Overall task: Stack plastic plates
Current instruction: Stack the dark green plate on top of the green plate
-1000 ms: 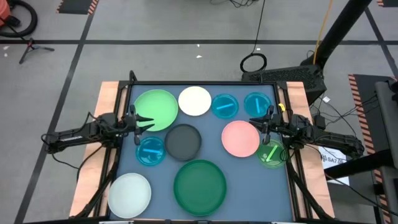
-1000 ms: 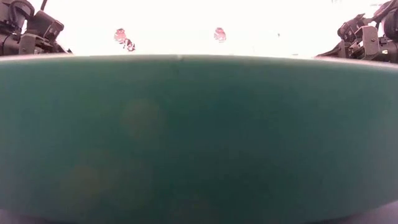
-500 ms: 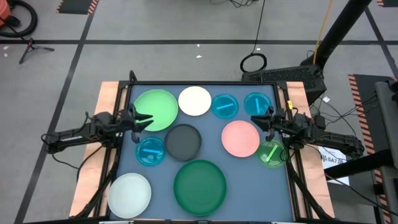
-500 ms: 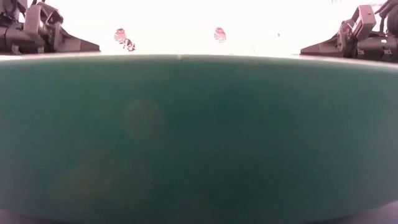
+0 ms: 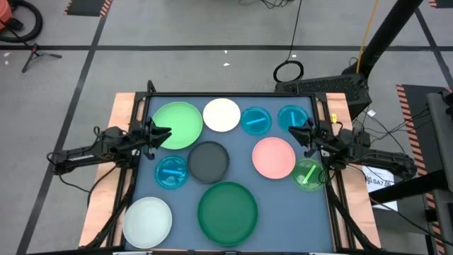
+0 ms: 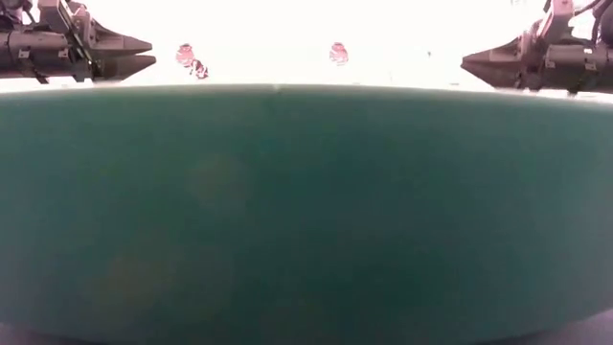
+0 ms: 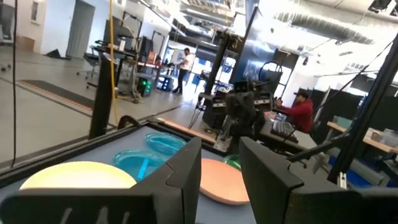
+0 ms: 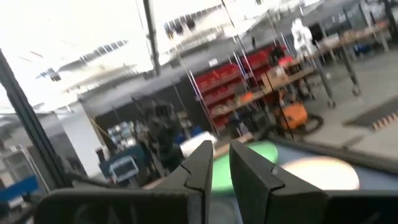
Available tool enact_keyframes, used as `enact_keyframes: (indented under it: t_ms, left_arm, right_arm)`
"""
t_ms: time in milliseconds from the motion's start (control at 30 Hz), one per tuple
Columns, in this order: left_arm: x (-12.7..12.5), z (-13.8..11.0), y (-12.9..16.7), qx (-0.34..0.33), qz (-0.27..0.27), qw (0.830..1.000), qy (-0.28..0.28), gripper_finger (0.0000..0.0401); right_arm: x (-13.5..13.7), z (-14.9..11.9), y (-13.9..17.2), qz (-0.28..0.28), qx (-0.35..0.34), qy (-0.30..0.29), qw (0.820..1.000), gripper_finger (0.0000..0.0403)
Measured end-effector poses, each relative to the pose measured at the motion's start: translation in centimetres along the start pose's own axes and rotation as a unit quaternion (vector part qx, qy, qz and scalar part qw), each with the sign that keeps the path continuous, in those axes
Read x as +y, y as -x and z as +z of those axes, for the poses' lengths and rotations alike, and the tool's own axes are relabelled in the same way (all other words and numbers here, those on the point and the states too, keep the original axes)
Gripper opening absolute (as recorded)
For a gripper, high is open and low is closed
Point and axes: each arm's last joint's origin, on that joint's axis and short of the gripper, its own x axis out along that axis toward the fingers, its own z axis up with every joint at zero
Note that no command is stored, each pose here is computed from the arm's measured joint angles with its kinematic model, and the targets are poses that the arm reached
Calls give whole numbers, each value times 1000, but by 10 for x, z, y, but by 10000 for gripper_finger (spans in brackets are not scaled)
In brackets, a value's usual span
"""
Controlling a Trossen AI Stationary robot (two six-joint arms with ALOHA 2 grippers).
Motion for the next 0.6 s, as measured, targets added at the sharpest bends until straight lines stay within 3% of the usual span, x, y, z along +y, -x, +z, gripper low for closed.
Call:
enact_keyframes:
  t_ms: [167,367,600]
  left_arm:
    - [1,1,0,-13,25,1000,4,115]
    - [0,10,1,-60,28,998,-22,115]
    - [-2,18,2,-102,32,993,-47,115]
  right_arm:
    - [0,-2,-10,-5,9,14,1000,50]
    - [10,14,-39,-23,52,22,998,50]
    - [22,33,-84,-74,169,26,982,50]
